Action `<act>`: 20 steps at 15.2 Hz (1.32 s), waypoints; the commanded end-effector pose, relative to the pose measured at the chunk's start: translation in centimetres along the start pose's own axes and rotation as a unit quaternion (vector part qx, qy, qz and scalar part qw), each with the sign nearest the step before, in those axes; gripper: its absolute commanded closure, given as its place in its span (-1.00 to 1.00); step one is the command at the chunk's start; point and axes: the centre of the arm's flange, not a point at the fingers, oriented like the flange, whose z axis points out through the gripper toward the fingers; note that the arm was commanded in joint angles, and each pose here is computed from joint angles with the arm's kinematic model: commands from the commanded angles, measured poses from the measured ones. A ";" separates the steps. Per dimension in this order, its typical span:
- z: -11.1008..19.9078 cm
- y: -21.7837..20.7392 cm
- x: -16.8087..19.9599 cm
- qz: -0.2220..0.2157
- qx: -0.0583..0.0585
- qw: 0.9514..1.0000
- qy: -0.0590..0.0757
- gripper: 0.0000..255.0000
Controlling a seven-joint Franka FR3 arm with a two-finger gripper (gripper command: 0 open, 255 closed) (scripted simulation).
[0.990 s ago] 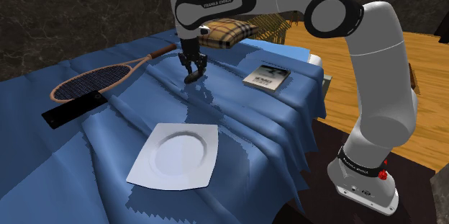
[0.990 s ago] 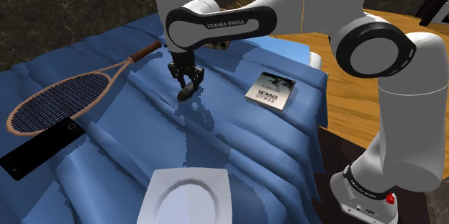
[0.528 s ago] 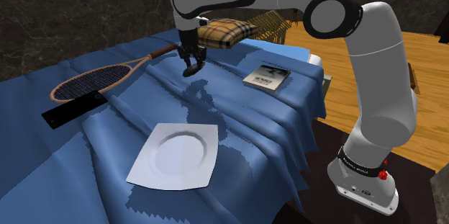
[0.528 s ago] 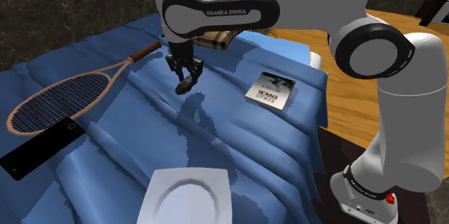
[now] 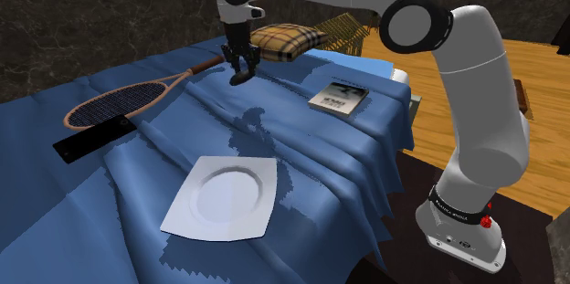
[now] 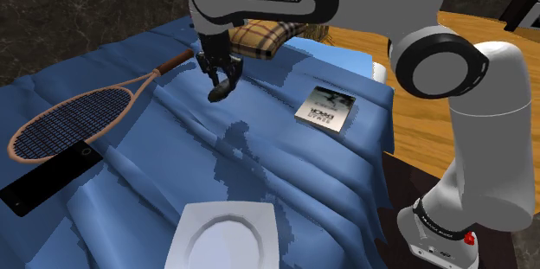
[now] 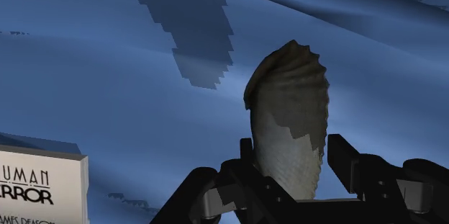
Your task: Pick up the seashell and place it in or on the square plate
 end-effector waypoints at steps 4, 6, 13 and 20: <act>-1.8 0.8 -1.3 0.000 0.000 1.000 0.000 1.00; -1.7 2.0 -3.6 0.000 0.000 1.000 0.000 1.00; -1.4 6.4 -11.7 0.000 0.000 1.000 0.000 1.00; -1.2 10.7 -19.9 0.000 0.000 1.000 0.000 1.00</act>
